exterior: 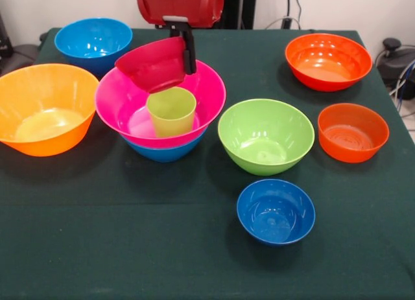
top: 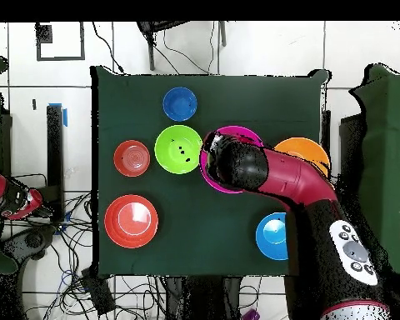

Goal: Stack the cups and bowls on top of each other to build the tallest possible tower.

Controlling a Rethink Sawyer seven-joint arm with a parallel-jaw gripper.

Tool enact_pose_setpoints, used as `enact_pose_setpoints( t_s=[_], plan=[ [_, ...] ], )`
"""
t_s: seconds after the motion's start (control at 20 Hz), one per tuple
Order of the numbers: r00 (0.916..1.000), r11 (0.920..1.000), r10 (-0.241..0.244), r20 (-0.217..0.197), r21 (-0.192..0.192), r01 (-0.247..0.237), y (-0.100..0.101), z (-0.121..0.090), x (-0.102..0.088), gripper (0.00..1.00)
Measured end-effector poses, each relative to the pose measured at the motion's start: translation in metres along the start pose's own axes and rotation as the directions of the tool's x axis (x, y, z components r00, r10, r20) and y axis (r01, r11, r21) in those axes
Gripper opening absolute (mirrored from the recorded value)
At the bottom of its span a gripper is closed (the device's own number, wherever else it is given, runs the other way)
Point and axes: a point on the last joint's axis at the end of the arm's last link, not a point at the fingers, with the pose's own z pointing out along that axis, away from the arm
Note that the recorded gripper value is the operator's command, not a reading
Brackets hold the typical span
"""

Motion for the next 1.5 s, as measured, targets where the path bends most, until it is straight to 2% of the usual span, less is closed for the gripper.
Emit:
enact_pose_setpoints(
  t_s=[0.1,0.15,0.95,1.25,1.5],
  plan=[
    [1.0000,1.0000,0.001,0.000,0.000,-0.001,-0.001,0.000,0.000,0.00],
    [1.0000,1.0000,0.002,0.000,0.000,-0.002,-0.001,0.000,0.000,1.00],
    [1.0000,0.9996,-0.006,-0.007,-0.028,0.006,0.009,0.001,0.001,1.00],
    [0.9996,0.9996,-0.026,-0.007,-0.014,0.026,0.018,0.000,0.006,1.00],
    [0.9984,0.9983,-0.050,-0.028,0.028,0.050,0.024,-0.012,0.012,1.00]
  ],
)
